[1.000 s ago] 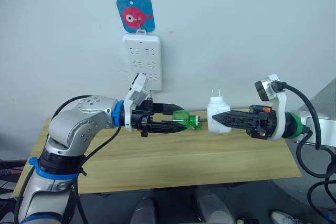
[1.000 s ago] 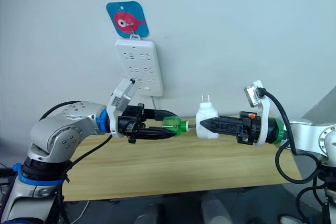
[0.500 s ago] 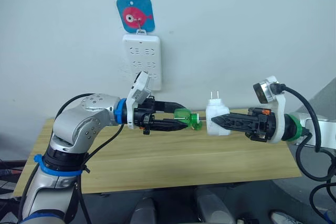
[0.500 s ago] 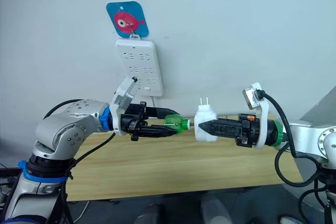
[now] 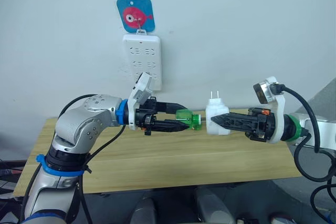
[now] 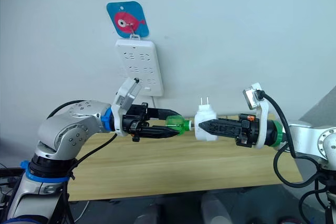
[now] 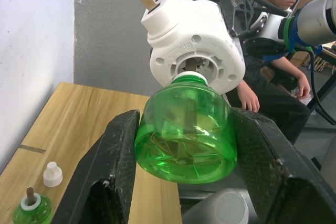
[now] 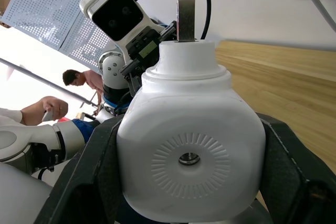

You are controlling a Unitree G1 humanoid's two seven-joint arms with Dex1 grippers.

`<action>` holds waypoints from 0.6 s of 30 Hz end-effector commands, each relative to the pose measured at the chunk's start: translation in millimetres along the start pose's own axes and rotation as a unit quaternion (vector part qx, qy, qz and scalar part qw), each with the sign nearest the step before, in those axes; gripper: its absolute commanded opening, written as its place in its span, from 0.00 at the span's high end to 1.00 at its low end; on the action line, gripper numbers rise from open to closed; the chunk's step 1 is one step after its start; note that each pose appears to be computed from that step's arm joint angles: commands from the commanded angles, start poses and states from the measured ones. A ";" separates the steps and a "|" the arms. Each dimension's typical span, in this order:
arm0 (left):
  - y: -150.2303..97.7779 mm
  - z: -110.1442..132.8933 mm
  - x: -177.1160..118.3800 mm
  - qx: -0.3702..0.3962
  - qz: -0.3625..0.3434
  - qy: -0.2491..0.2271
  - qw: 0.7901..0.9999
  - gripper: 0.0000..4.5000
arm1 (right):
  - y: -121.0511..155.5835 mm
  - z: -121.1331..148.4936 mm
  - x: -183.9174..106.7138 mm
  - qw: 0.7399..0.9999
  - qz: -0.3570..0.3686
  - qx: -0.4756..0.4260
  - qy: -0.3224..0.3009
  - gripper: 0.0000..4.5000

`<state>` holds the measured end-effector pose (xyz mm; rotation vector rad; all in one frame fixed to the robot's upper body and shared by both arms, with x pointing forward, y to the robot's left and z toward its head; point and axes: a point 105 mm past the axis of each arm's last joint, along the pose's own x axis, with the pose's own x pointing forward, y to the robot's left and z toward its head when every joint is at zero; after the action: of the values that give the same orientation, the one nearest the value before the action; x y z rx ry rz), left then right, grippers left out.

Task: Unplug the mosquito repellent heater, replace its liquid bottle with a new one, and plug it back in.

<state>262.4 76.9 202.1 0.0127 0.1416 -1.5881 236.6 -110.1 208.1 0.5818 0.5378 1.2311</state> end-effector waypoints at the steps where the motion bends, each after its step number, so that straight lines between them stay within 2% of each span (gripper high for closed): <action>1: -8.0 8.7 2.4 0.016 -0.022 -0.009 1.000 0.48 | 6.7 5.8 -1.9 1.000 0.007 -0.012 -0.011 0.34; 18: -2.1 11.2 11.1 0.024 -0.012 -0.024 0.999 0.48 | 10.1 2.1 3.5 1.000 0.011 -0.019 -0.002 0.34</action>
<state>262.2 66.9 200.7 -0.0213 0.1277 -1.5994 237.5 -109.4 208.4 0.5728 0.5313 1.2158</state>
